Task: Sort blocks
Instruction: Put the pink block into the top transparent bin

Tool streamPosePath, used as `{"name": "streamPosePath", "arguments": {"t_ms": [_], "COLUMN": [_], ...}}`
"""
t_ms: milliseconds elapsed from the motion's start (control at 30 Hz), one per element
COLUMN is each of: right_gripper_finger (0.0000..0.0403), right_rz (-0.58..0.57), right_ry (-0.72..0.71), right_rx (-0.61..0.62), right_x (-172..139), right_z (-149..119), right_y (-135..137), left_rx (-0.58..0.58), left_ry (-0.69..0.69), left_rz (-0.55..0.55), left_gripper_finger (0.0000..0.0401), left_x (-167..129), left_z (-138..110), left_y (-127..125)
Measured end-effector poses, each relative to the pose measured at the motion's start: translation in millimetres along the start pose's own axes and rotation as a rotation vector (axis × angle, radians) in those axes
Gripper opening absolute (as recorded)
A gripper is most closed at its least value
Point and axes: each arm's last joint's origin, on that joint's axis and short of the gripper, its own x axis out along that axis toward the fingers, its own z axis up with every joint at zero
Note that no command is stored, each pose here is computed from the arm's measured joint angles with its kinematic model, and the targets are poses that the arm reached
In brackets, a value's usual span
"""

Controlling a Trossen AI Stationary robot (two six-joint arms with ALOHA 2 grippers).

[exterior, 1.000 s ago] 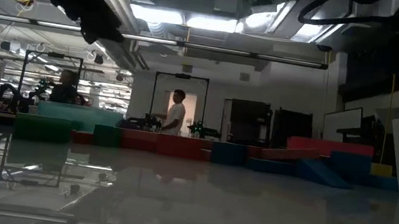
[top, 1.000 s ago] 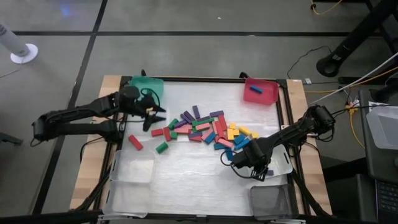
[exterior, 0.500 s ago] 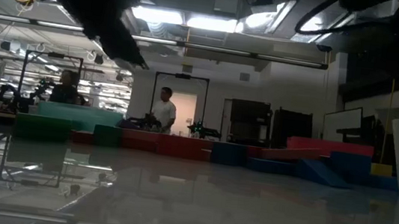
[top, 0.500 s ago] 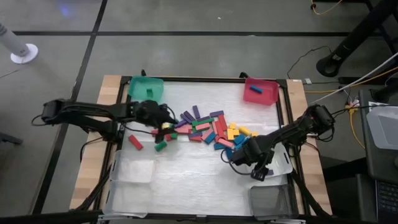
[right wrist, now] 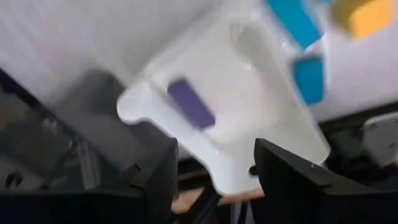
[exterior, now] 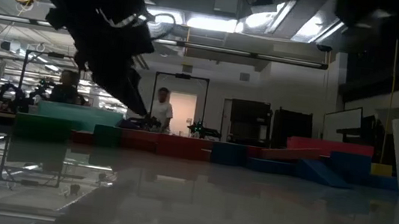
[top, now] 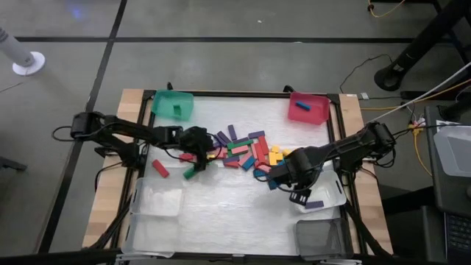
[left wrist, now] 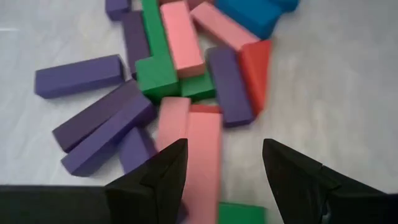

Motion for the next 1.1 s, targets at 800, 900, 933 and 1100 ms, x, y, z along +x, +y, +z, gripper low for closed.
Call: {"name": "streamPosePath", "arguments": {"t_ms": [800,900,933,1100], "right_gripper_finger": [0.0211,0.0211,0.0211,0.0211], "right_rz": [-0.009,-0.009,-0.011,-0.015], "right_ry": [-0.456,-0.458,-0.458,-0.457], "right_rx": [0.223,0.257,0.259,0.296], "right_x": [-93,-95,-96,-98], "right_z": [30,35,37,44], "right_y": [-49,-60,-64,-82], "left_rx": [0.033,0.028,0.018,-0.043], "left_ry": [0.106,0.105,0.104,0.099], "left_rz": [0.019,0.019,0.020,0.023], "left_gripper_finger": [0.0144,0.0100,0.0084,0.0040], "left_x": [25,25,25,25], "left_z": [-15,-15,-15,-11], "left_y": [0,0,0,1]}}
